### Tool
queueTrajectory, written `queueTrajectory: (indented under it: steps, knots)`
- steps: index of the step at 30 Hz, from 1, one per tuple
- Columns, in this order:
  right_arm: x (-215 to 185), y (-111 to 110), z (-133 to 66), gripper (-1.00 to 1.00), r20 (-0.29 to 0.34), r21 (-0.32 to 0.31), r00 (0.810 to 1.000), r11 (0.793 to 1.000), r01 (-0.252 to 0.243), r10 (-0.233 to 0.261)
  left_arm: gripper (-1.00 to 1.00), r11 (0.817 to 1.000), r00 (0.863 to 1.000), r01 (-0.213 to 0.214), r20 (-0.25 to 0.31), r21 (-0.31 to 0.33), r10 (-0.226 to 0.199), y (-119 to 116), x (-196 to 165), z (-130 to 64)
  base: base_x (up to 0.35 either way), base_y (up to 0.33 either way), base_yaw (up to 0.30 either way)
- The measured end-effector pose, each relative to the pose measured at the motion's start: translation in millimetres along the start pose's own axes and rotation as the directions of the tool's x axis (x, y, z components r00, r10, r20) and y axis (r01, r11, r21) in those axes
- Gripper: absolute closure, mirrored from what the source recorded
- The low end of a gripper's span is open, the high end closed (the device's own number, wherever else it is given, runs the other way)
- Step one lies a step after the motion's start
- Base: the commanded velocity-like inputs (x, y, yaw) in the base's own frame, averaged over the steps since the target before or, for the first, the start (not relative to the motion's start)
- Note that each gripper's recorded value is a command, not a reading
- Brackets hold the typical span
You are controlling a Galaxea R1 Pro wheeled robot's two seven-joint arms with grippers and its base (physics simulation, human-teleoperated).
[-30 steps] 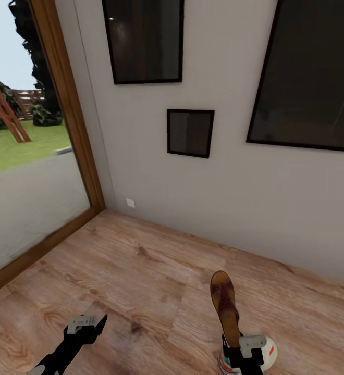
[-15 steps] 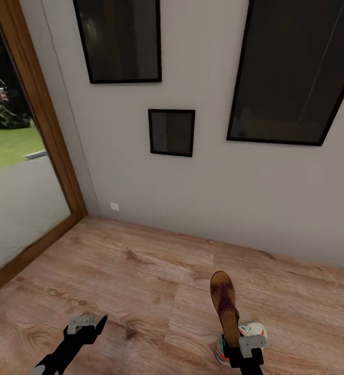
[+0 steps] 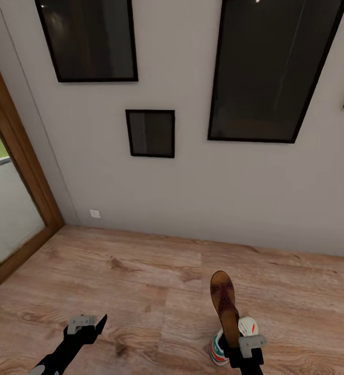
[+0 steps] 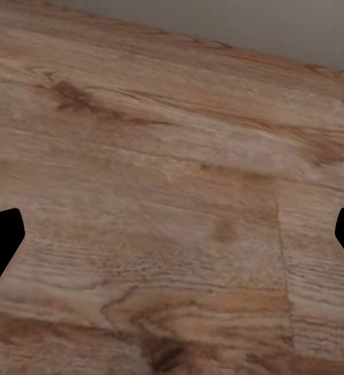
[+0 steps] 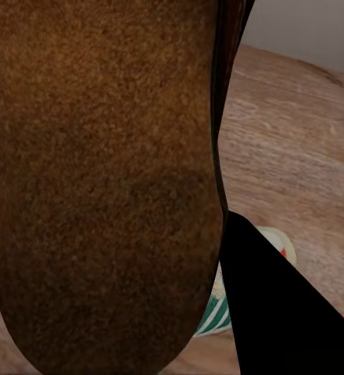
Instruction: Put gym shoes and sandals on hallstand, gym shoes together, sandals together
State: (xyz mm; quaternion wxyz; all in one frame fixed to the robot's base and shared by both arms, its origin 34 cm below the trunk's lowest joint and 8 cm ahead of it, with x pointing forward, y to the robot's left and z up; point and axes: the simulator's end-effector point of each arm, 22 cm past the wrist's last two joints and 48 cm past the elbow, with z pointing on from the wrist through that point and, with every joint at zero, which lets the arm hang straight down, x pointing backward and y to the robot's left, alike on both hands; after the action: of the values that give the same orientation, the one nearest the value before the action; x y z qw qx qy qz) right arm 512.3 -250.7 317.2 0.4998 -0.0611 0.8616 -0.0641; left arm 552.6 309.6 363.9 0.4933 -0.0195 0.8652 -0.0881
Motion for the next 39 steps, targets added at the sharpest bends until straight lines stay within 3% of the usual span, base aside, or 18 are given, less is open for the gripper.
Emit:
queueTrajectory:
  steps: [23,39]
  knots:
    - [0.2,-0.1,0.1,1.00,0.000,0.000,1.000,1.000,0.000,0.000,-1.00,1.000,1.000,-0.001,-0.001,0.000,0.001,0.0,0.3,0.1,0.010,0.032,-0.268]
    - [0.3,0.1,0.1,1.00,-0.001,0.000,1.000,1.000,0.000,0.000,-1.00,1.000,1.000,0.001,0.000,-0.002,-0.001,1.0,0.1,0.0,-0.093,0.268,-0.268]
